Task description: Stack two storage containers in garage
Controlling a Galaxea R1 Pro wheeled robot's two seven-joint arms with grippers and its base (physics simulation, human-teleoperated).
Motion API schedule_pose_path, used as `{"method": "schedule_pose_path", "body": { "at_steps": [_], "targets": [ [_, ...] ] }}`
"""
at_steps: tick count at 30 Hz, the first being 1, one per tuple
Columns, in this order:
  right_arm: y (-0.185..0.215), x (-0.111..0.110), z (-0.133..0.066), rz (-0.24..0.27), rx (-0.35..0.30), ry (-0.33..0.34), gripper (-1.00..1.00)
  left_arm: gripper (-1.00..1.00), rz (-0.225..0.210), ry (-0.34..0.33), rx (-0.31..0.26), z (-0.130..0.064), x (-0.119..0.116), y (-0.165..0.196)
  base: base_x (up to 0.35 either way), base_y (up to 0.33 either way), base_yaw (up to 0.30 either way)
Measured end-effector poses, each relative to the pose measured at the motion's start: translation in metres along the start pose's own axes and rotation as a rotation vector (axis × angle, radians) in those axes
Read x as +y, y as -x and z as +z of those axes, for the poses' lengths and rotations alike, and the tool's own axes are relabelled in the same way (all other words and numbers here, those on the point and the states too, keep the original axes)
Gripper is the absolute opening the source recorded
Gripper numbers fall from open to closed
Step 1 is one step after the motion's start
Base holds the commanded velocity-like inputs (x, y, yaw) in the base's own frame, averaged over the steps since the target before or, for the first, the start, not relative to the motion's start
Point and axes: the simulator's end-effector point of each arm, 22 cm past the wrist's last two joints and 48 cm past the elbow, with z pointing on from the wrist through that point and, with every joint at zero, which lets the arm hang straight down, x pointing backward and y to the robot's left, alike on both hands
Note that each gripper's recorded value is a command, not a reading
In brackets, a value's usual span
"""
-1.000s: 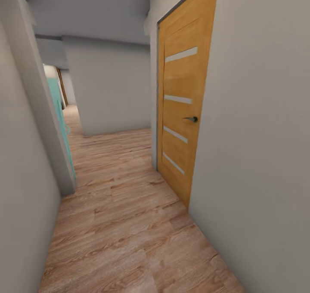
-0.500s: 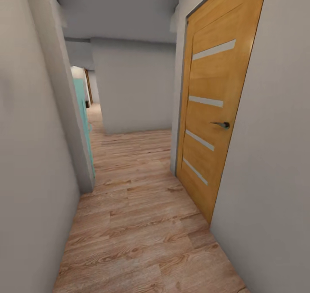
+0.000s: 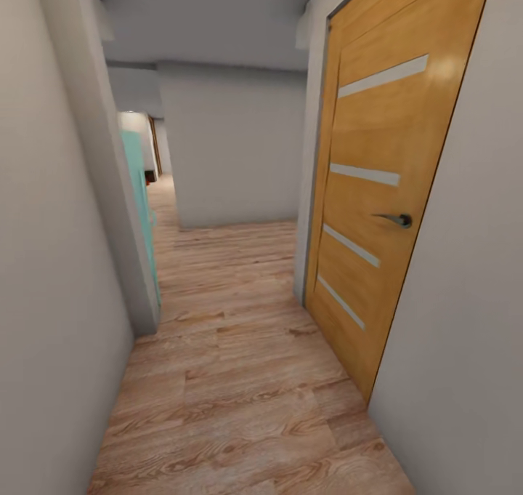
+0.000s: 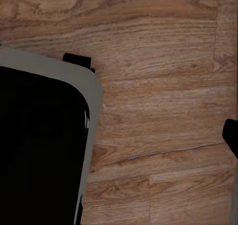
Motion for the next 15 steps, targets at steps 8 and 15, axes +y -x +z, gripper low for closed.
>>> {"method": "schedule_pose_path", "body": {
  "at_steps": [8,15],
  "targets": [
    [0.0005,0.0005,0.0,-0.01,-0.002,0.002,1.0,1.0,0.0,0.0,-0.001,0.0,0.0,0.0001,0.324,0.0,0.03],
    [-0.0006,-0.0003,0.0,-0.014,0.001,0.001,1.0,1.0,0.0,0.0,0.002,-0.0001,-0.0005,-0.0012,0.324,0.0,0.242]
  ]
}}
